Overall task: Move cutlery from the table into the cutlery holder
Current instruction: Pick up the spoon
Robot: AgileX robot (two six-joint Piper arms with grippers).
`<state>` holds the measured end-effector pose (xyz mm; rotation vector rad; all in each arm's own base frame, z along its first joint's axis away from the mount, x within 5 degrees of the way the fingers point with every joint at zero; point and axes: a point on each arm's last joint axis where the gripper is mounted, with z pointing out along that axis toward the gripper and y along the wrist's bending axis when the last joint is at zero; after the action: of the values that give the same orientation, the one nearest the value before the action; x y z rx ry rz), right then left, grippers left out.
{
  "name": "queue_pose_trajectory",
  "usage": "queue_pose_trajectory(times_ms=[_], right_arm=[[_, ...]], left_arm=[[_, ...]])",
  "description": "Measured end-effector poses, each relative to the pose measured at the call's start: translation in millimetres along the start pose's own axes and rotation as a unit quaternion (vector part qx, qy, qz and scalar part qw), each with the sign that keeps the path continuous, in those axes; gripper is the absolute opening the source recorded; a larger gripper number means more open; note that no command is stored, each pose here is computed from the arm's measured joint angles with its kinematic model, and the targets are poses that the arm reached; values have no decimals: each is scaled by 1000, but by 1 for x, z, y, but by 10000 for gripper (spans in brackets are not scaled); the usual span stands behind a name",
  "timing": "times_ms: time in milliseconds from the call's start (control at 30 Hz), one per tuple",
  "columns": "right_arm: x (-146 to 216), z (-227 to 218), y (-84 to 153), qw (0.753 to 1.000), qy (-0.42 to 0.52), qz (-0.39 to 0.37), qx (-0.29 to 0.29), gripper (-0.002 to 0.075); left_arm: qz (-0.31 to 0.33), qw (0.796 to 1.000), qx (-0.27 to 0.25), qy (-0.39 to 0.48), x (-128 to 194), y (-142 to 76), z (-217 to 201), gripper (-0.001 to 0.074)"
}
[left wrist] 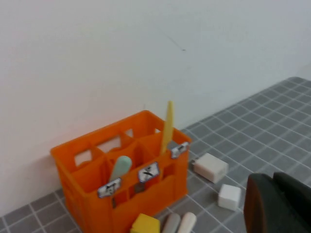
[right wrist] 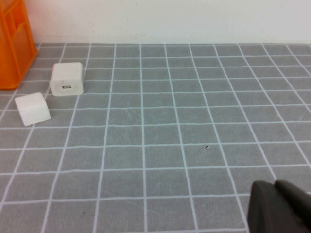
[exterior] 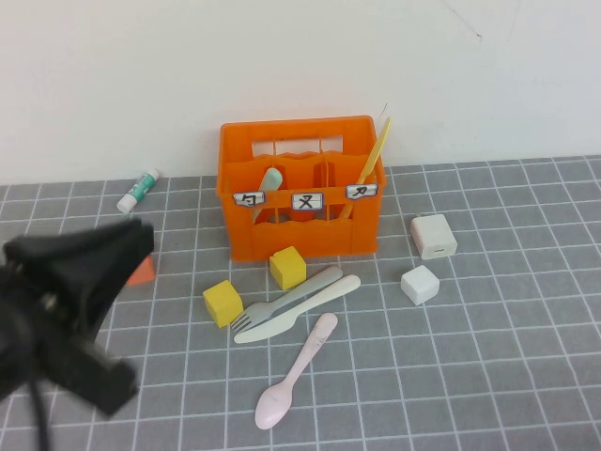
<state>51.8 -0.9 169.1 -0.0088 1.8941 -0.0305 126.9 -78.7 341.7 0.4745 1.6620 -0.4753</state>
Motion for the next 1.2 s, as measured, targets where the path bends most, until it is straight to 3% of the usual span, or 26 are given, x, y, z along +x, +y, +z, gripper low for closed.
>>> queue_pose_trajectory(times_ms=[500,667,967,1200], right_arm=[[0,0,0,1000,0,0,0,-3],[0,0,0,1000,0,0,0,-3],[0,0,0,1000,0,0,0,-3],[0,0,0,1000,0,0,0,-3]], left_arm=[[41,997,39,-57,-9,-14,-56,0],[21,998,44,-45,-6,-14,-59,0],[-38,999,7,21,6,-8,-58,0],[-29,999,-15,34,10,-4,-59,0]])
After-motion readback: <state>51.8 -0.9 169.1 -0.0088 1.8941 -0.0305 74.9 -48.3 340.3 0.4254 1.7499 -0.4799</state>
